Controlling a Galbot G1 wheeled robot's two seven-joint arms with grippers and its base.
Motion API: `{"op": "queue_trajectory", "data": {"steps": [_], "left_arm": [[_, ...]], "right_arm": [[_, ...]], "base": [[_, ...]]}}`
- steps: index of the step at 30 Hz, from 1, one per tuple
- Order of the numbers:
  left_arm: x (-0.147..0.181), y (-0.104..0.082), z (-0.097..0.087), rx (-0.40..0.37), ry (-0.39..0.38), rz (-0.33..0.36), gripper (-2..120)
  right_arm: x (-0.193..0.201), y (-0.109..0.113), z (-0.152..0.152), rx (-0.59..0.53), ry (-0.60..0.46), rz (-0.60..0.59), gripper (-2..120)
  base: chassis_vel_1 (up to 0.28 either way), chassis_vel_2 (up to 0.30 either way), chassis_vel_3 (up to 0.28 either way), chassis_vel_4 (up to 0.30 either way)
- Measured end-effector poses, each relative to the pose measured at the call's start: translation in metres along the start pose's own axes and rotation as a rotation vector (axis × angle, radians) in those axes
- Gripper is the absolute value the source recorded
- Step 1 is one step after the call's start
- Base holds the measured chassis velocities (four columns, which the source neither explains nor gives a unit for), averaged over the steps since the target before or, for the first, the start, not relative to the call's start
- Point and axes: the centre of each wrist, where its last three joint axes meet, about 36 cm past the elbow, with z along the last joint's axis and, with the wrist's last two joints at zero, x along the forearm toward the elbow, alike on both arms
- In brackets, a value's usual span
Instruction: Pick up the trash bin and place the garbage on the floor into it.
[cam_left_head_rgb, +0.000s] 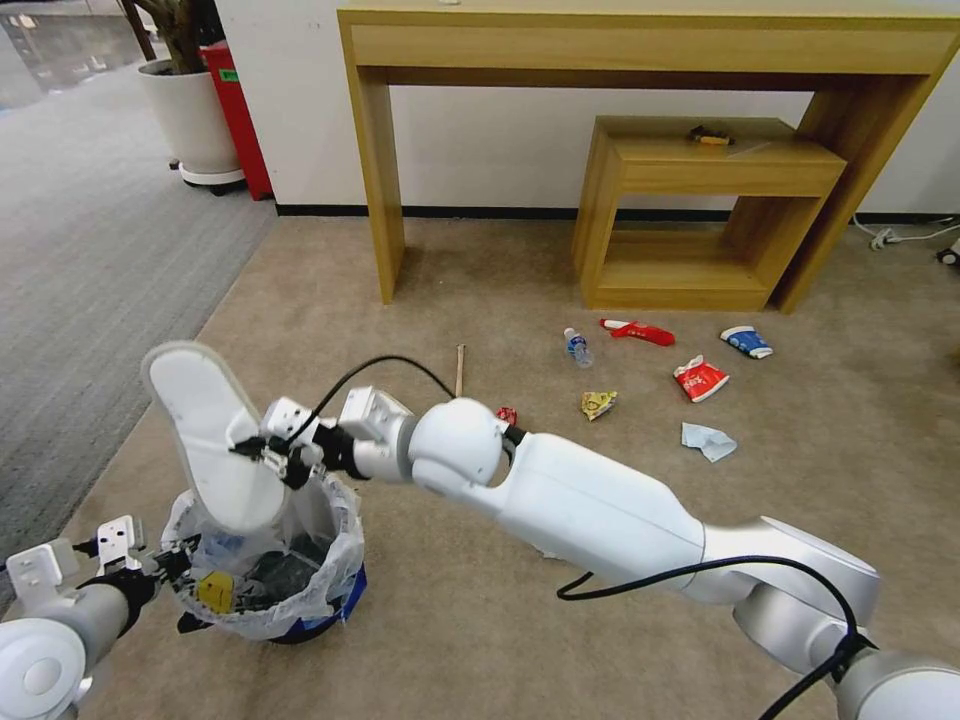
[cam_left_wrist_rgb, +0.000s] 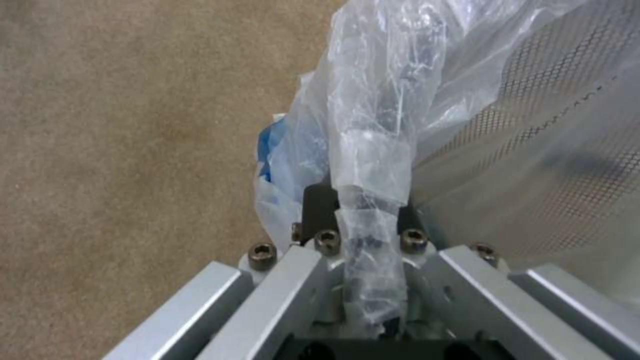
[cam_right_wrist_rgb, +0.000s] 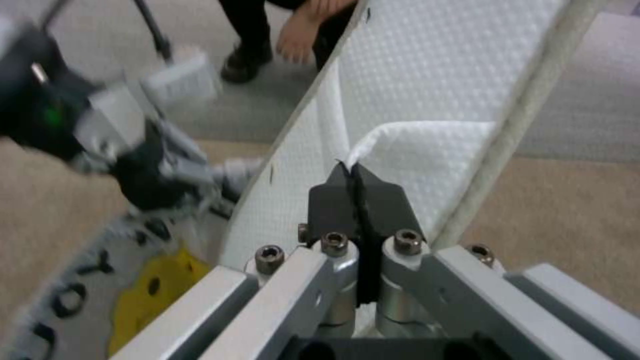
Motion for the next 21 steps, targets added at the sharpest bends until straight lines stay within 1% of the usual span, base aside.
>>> {"op": "queue_trajectory", "data": {"steps": [1,2,4,5,6,8,10,11,13,14,15,17,18,19,21], "left_arm": [[0.001,-0.001,0.0,-0.001,-0.001,0.003,0],[0.001,-0.001,0.0,-0.001,-0.001,0.003,0],[0.002,-0.002,0.0,-0.002,-0.003,0.007,0],[0.002,-0.002,0.0,-0.001,-0.003,0.009,0],[0.002,-0.002,0.0,-0.001,-0.003,0.009,0],[0.002,-0.002,0.001,-0.001,-0.001,0.008,0],[0.003,-0.003,0.001,-0.001,-0.001,0.008,0],[0.003,-0.003,0.001,-0.001,-0.001,0.008,0],[0.003,-0.003,0.002,0.001,-0.001,0.009,0],[0.003,-0.003,0.003,0.003,-0.002,0.009,0],[0.003,-0.003,0.003,0.003,-0.002,0.009,0],[0.003,-0.005,0.003,0.005,-0.006,0.01,0],[0.004,-0.005,0.003,0.004,-0.007,0.011,0],[0.004,-0.005,0.003,0.004,-0.007,0.011,0],[0.006,-0.005,0.003,0.003,-0.012,0.01,0]], "right_arm": [[-0.004,0.005,0.005,0.005,0.009,0.006,0],[-0.004,0.005,0.005,0.005,0.009,0.006,0],[-0.011,0.016,0.013,0.0,0.024,0.028,0],[-0.015,0.023,0.018,-0.008,0.035,0.048,5],[-0.015,0.023,0.018,-0.008,0.035,0.048,5],[-0.02,0.031,0.021,-0.029,0.052,0.077,15],[-0.022,0.036,0.023,-0.043,0.064,0.102,22],[-0.022,0.036,0.023,-0.043,0.064,0.102,22],[-0.021,0.04,0.022,-0.057,0.071,0.136,32],[-0.019,0.041,0.021,-0.067,0.077,0.152,35],[-0.019,0.041,0.021,-0.067,0.077,0.152,35],[-0.014,0.04,0.016,-0.093,0.073,0.187,46],[-0.012,0.04,0.015,-0.099,0.069,0.194,50],[-0.012,0.04,0.015,-0.099,0.069,0.194,50],[-0.005,0.037,0.011,-0.141,0.049,0.229,62]], "base": [[0.0,0.0,0.0,0.0],[0.0,0.0,0.0,0.0],[0.0,0.0,0.0,0.0],[0.0,0.0,0.0,0.0],[0.0,0.0,0.0,0.0],[0.0,0.0,0.0,0.0],[0.0,0.0,0.0,0.0],[0.0,0.0,0.0,0.0],[0.0,0.0,0.0,0.0],[0.0,0.0,0.0,0.0],[0.0,0.0,0.0,0.0],[0.0,0.0,0.0,0.0],[0.0,0.0,0.0,0.0],[0.0,0.0,0.0,0.0],[0.0,0.0,0.0,0.0]]}}
